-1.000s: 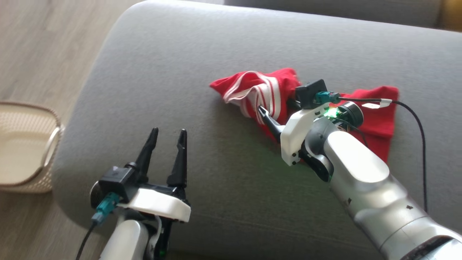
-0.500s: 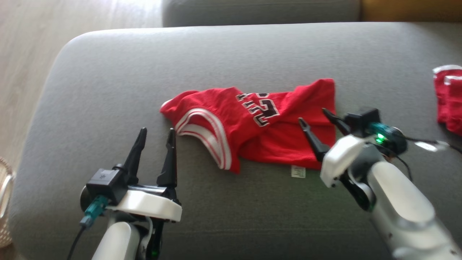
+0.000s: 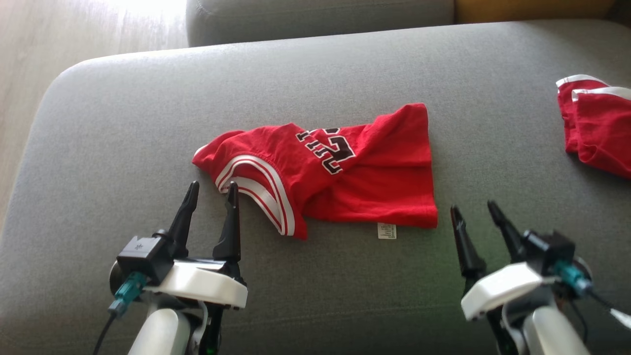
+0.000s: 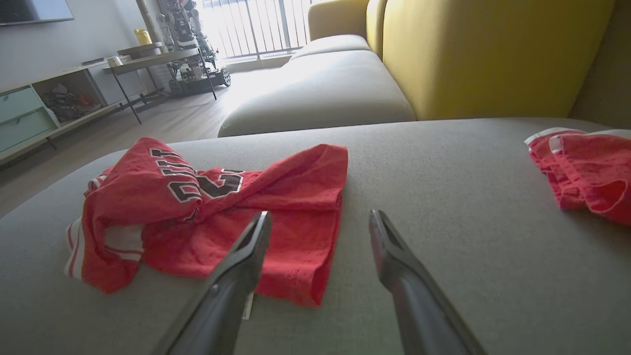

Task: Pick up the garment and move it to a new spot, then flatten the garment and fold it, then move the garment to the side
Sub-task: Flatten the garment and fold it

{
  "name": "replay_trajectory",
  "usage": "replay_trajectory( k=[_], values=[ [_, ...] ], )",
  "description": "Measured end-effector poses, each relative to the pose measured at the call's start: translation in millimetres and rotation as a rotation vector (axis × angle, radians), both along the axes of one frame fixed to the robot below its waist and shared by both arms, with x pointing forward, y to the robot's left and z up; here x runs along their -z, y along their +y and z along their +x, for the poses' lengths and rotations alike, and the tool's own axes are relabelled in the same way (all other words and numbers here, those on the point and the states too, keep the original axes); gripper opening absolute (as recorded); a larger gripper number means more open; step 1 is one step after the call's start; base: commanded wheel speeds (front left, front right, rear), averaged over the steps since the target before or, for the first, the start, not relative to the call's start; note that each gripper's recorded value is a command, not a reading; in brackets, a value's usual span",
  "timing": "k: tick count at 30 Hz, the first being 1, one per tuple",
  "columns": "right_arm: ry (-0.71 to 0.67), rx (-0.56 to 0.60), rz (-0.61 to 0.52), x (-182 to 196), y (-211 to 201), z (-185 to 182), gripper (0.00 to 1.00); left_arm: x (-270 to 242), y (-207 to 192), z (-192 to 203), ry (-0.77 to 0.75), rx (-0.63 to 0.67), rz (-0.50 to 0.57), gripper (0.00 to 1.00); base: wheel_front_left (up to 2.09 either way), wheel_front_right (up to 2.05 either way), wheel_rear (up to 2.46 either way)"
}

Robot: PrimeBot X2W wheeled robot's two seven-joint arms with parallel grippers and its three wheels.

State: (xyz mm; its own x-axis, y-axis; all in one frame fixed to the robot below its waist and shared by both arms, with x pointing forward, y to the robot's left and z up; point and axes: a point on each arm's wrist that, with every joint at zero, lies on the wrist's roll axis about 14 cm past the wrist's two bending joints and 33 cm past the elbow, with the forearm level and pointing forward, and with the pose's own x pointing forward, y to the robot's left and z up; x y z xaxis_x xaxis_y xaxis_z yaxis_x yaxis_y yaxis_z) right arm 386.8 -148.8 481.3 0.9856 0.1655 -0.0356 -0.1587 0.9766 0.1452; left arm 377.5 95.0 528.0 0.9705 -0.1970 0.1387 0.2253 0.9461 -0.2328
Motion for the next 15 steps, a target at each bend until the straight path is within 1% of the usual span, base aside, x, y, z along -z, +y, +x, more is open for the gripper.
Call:
replay_trajectory(
  k=[3,8,12,15],
  values=[
    [0.031,0.013,-0.003,11,-1,-11,1.00,2,-3,1,0.007,0.008,-0.005,1.00,0.00,0.00,0.00],
    [0.007,0.036,-0.018,4,-9,-7,1.00,5,-4,2,0.015,0.012,-0.005,1.00,0.00,0.00,0.00],
    [0.014,0.031,-0.023,5,-8,-4,1.00,8,-4,1,0.027,0.010,-0.018,1.00,0.00,0.00,0.00],
    [0.014,0.026,-0.028,6,-6,-1,1.00,18,-11,1,0.061,0.033,-0.027,1.00,0.00,0.00,0.00]
  ],
)
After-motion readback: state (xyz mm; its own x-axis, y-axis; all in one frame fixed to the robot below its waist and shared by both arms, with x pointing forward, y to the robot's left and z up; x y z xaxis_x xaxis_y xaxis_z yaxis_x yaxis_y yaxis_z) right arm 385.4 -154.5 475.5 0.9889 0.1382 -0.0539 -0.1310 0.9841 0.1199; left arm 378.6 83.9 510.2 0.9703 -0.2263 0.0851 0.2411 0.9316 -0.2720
